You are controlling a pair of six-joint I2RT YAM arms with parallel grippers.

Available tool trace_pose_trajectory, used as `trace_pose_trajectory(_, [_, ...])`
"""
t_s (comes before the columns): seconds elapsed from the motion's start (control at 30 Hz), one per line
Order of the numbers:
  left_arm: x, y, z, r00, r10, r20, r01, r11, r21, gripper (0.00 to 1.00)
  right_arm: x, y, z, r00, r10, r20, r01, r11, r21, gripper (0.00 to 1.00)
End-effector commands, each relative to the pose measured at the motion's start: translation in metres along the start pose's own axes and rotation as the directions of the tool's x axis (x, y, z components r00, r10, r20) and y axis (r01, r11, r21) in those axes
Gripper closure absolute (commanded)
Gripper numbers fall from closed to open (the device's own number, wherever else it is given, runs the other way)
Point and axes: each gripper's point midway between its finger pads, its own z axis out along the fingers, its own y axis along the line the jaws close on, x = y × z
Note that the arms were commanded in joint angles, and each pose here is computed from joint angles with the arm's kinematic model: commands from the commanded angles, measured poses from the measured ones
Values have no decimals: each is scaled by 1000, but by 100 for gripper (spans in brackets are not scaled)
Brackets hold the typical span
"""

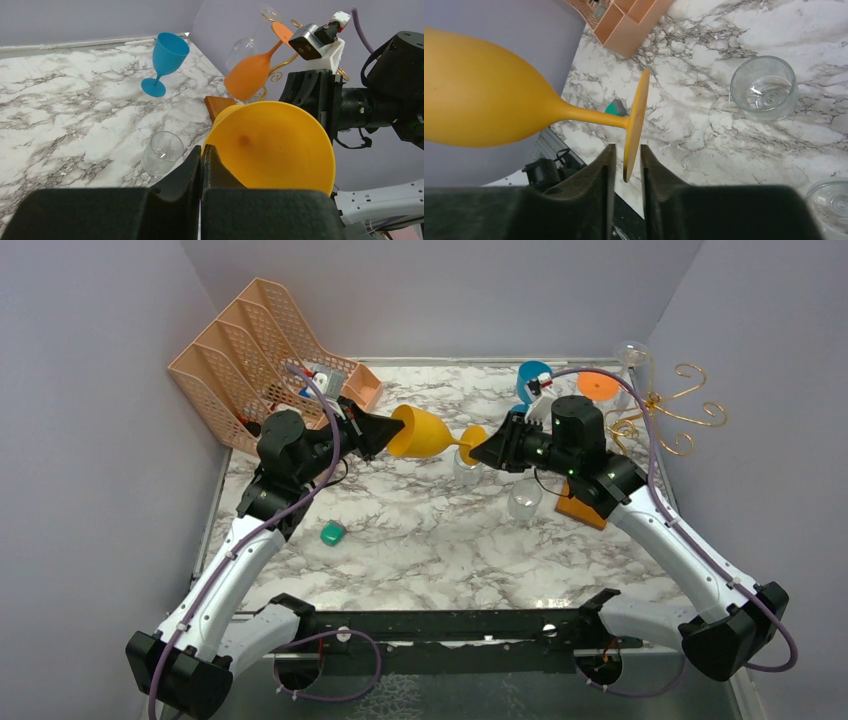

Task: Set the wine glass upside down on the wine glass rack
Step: Turn the wine glass upside down at the wine rack.

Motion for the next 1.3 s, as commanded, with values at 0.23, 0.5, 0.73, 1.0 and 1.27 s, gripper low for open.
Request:
trace_pose_trajectory(0.23, [1, -8, -7, 1000, 7, 18, -8, 999, 37, 100, -32, 10, -4, 985, -118, 123, 112, 992, 55, 99])
trace_pose_trajectory(0.5, [5, -5, -14, 1000, 15, -3, -15, 1000, 0, 51, -82, 6, -27, 910, -351, 221, 305, 927, 217, 99])
trace_pose_trajectory(0.73, [10, -2, -26, 999, 32, -19, -32, 999, -41, 24, -135, 7, -50, 780, -569, 260, 453, 801, 391, 99])
trace_pose_trajectory(1.0, [18, 16, -38, 996, 87, -33, -90, 987, -131, 5, -200, 15, -83, 556, -791, 254, 549, 579, 602, 99])
trace_pose_trajectory(1.27, [43, 46, -44, 985, 142, -94, -159, 963, -219, 1, -254, 19, -115, 289, -957, 37, 575, 204, 793, 99])
